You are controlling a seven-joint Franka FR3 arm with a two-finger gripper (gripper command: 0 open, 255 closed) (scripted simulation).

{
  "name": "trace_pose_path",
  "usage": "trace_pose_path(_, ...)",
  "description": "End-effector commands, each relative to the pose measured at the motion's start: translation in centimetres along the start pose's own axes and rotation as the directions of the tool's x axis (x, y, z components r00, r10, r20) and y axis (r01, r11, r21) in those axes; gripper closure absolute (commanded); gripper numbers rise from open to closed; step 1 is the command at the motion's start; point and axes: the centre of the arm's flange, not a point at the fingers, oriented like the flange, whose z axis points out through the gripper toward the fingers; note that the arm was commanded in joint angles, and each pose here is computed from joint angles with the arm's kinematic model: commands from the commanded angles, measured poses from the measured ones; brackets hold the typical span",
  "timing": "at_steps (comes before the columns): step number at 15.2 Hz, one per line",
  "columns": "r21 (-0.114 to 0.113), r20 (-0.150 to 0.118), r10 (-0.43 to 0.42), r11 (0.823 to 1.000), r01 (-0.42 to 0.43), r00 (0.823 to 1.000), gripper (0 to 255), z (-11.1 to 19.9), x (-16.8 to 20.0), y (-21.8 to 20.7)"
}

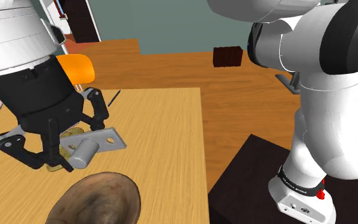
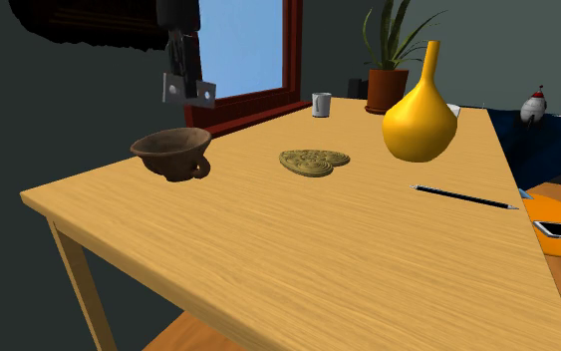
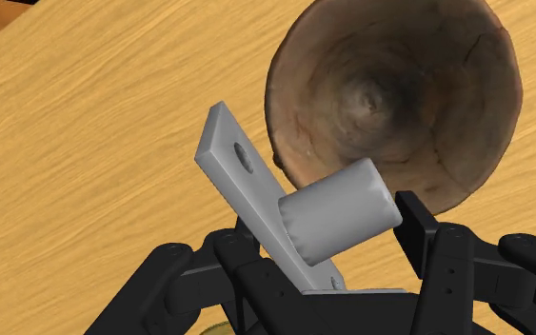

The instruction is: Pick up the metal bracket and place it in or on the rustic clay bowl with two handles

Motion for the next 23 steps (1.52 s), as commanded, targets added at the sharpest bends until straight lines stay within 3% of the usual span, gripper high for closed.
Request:
trace_pose_path(1, 0.000, 0.000, 0.002, 1.000, -0.002, 1.000, 255, 0.2, -1.1, -2.5)
trace_pose_path(3, 0.000, 0.000, 0.002, 1.000, -0.002, 1.000, 255, 0.1, -2.2, -4.8)
trace_pose_path(16, 0.000, 0.000, 0.002, 1.000, -0.002, 1.000, 255, 7.4, -1.9, -5.2)
trace_pose_path(23, 0.000, 0.000, 0.002, 1.000, -0.002, 1.000, 255, 7.4, -1.9, -5.2)
